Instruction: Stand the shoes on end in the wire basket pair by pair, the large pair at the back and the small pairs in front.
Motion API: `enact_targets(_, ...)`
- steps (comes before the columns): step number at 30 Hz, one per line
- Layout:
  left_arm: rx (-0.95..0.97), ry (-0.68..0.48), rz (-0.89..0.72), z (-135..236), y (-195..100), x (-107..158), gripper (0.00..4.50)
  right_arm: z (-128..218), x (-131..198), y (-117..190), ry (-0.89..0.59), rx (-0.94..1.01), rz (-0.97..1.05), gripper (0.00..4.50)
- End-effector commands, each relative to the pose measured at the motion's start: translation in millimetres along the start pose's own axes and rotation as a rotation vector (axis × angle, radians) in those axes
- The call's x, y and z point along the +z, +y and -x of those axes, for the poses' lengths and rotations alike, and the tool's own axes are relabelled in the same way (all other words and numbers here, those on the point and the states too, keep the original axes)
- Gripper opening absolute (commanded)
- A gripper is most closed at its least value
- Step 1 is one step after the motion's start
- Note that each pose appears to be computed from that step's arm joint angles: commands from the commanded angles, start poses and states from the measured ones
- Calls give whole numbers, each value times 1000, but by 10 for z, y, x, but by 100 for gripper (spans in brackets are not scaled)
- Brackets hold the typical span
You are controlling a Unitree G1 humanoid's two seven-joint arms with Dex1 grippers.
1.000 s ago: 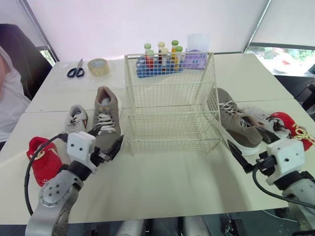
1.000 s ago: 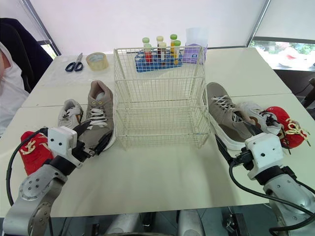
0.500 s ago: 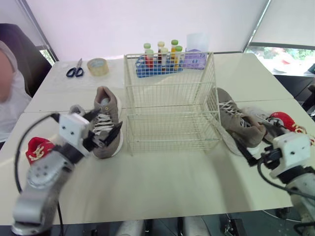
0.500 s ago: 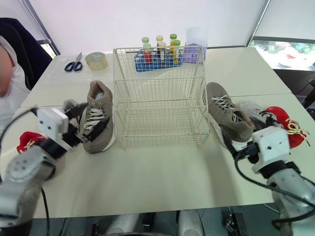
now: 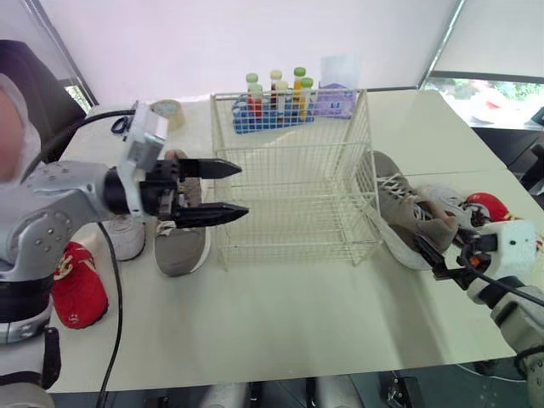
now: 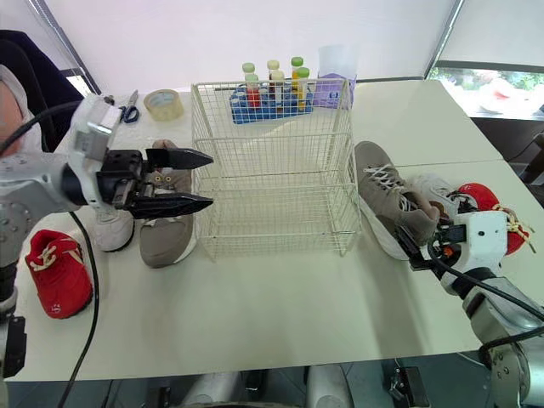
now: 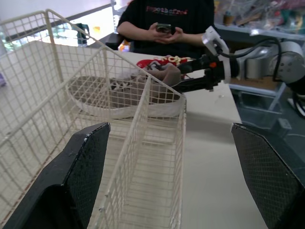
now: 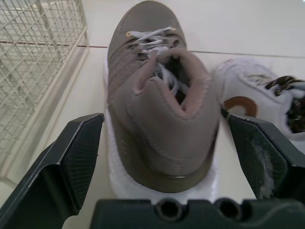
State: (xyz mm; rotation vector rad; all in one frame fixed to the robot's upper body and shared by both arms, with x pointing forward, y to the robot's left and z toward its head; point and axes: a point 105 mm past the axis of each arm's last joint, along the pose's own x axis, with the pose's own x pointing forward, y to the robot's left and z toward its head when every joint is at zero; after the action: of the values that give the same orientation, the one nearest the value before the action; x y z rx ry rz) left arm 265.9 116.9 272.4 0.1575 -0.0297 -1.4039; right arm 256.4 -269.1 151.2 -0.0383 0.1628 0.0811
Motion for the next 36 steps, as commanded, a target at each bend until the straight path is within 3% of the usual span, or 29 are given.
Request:
enact_targets(1, -48, -1, -41, -75, -23, 42, 416, -64, 21, -32, 5, -12, -23, 450)
enact_targets(7, -48, 20, -78, -111, 15, -13, 416, -217, 16, -81, 41, 13, -76, 450)
enact_targets(10, -45, 26, -99, -133, 27, -20, 423, -245, 8, -65, 57, 33, -82, 372)
enact_targets(17, -23, 7, -132, -189, 85, 10, 423, -233, 146, -47, 5, 33, -78, 70)
enact_targets(19, -12, -5, -136, -199, 114, 27, 423, -195, 242, -46, -23, 44, -57, 20)
enact_targets(29, 5, -89, -141, -294, 268, 216, 423, 76, 1349, -209, -279, 16, 78, 18)
enact_targets(36, -16, -172, -68, -302, 400, 399, 423, 368, 2143, -23, -483, 47, 327, 18)
